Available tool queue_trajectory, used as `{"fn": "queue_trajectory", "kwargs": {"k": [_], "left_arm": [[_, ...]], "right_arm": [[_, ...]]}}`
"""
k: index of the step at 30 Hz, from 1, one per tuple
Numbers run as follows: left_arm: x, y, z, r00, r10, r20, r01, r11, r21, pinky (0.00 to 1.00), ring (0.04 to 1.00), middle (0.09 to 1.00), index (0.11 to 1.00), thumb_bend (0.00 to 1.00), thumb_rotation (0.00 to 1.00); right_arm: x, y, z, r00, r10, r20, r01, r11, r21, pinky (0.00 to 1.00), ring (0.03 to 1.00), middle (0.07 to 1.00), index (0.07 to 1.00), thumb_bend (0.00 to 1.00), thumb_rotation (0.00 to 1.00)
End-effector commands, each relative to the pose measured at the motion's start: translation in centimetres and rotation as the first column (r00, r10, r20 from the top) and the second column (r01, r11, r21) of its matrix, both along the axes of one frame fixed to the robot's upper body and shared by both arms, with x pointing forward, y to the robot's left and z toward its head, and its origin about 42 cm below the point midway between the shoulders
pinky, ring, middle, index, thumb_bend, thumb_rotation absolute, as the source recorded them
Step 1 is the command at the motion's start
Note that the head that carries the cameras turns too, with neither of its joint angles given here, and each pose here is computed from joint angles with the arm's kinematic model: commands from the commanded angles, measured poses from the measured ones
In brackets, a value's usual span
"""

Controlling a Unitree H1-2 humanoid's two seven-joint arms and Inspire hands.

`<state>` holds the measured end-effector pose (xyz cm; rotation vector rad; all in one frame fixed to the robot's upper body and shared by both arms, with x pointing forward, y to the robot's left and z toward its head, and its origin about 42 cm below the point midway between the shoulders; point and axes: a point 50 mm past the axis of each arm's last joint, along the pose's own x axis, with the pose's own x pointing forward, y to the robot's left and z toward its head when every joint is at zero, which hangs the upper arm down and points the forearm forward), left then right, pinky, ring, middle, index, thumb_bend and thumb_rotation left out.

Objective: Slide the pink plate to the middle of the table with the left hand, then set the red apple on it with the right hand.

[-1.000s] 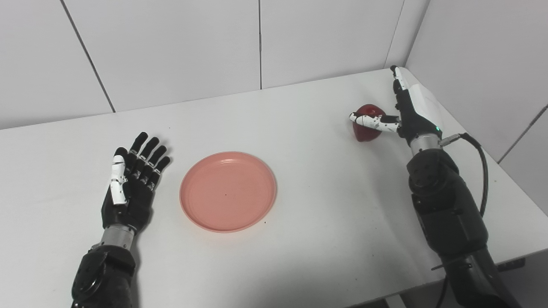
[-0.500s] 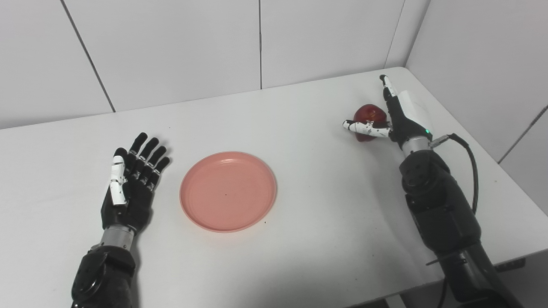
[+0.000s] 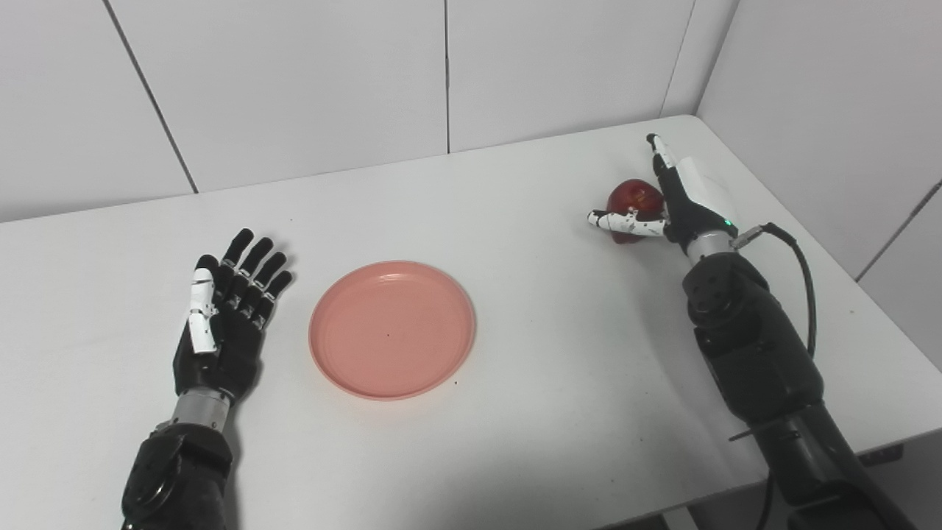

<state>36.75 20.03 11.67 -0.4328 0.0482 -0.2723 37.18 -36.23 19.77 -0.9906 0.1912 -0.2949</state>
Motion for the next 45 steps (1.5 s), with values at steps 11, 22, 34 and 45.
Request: {"fn": "queue_trajectory", "kwargs": {"k": [11, 22, 34, 45], "left_arm": [[-0.9, 0.3, -1.4, 0.996, 0.006, -0.089, -0.004, 1.000, 0.024, 0.90, 0.888, 0.897, 0.883, 0.38, 1.00], [-1.0, 0.3, -1.4, 0.996, 0.002, -0.087, 0.000, 1.000, 0.023, 0.90, 0.891, 0.901, 0.887, 0.38, 1.00], [-1.0, 0.1, -1.3, 0.995, 0.011, -0.095, -0.009, 1.000, 0.021, 0.89, 0.883, 0.889, 0.877, 0.38, 1.00], [-1.0, 0.1, -1.3, 0.995, 0.007, -0.095, -0.005, 1.000, 0.017, 0.89, 0.888, 0.897, 0.885, 0.38, 1.00]], "right_arm": [[1.6, -1.2, 2.6, 0.996, -0.023, 0.087, 0.029, 0.998, -0.059, 0.74, 0.882, 0.937, 0.950, 1.00, 0.44], [1.7, -1.5, 2.7, 0.994, -0.053, 0.099, 0.058, 0.997, -0.044, 0.71, 0.838, 0.901, 0.905, 1.00, 0.40], [1.8, -1.2, 3.0, 0.990, -0.041, 0.137, 0.040, 0.999, 0.014, 0.54, 0.670, 0.737, 0.811, 0.97, 0.32], [2.3, -1.2, 2.6, 0.991, -0.033, 0.132, 0.032, 0.999, 0.008, 0.58, 0.651, 0.694, 0.708, 0.93, 0.28]]}}
